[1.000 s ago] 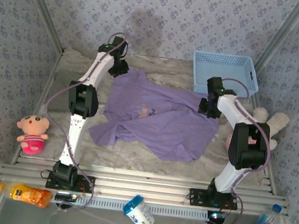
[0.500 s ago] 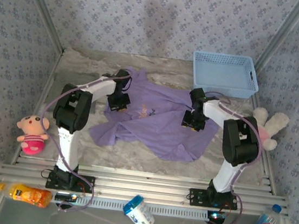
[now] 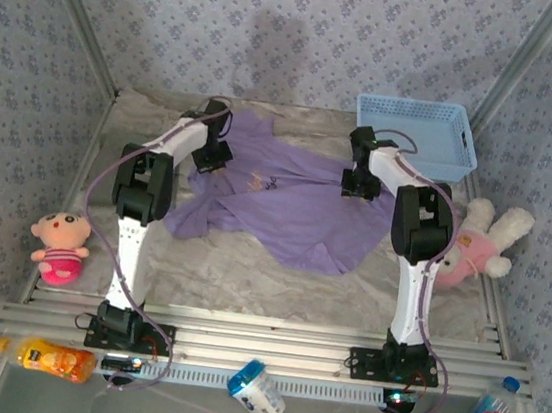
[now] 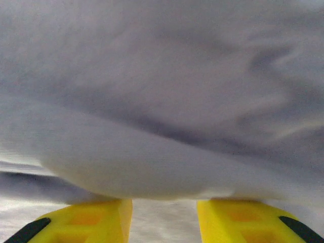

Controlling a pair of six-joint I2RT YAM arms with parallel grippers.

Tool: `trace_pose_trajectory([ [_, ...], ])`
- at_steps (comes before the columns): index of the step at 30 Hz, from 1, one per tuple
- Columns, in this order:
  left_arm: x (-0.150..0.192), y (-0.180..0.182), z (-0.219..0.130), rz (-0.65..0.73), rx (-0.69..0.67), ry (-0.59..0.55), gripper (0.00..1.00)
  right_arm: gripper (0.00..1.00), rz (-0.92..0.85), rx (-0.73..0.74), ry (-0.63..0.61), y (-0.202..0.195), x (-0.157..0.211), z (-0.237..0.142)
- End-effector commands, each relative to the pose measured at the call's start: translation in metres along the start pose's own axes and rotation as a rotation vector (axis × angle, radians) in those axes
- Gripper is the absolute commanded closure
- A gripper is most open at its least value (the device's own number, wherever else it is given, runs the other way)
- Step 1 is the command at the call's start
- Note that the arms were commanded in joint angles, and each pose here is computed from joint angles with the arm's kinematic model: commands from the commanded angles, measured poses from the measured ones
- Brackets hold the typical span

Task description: Fold and stack the mixed laundry pile

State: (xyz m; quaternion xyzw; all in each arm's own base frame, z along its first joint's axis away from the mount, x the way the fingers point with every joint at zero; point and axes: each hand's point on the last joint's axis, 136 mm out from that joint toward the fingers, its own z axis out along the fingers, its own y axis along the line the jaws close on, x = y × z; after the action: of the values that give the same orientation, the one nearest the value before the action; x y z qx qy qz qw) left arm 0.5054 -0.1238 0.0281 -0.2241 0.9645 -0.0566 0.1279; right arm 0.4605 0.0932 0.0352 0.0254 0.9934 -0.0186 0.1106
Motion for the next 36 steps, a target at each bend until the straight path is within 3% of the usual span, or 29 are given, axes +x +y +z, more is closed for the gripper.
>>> trace_pose_trajectory([
  [1,-0.002,0.012,0.008,0.049,-0.063,0.057,1.00,0.60,-0.074,0.049,-0.037,0.002,-0.009,-0.033],
  [5,-0.015,-0.006,-0.015,0.061,0.001,0.023,0.98,0.60,-0.142,0.009,-0.050,0.034,0.023,-0.062],
  [8,-0.016,-0.009,-0.021,0.060,0.018,0.011,0.97,0.56,-0.227,-0.172,-0.009,0.083,0.071,-0.071],
  [12,-0.013,-0.006,-0.009,0.056,0.003,0.033,0.97,0.40,-0.383,-0.208,0.040,0.118,0.134,-0.071],
  [16,-0.002,0.003,0.017,0.046,-0.035,0.080,0.97,0.41,-0.465,-0.216,0.118,0.128,0.180,-0.054],
  [20,0.011,0.014,0.039,0.047,-0.083,0.132,0.97,0.50,-0.451,-0.156,0.215,0.114,0.208,-0.034],
  [22,0.013,0.019,0.042,0.045,-0.098,0.138,0.98,0.75,-0.425,-0.105,0.218,0.101,0.209,-0.034],
  [25,0.012,0.022,0.043,0.046,-0.105,0.133,0.98,0.99,-0.401,-0.044,0.194,0.080,0.211,-0.049],
  [30,0.005,0.025,0.040,0.040,-0.106,0.123,0.98,1.00,-0.312,-0.042,0.158,0.055,0.212,-0.074],
  [36,0.005,0.022,0.034,0.041,-0.096,0.119,0.98,1.00,-0.244,-0.122,0.112,0.063,0.188,-0.083],
])
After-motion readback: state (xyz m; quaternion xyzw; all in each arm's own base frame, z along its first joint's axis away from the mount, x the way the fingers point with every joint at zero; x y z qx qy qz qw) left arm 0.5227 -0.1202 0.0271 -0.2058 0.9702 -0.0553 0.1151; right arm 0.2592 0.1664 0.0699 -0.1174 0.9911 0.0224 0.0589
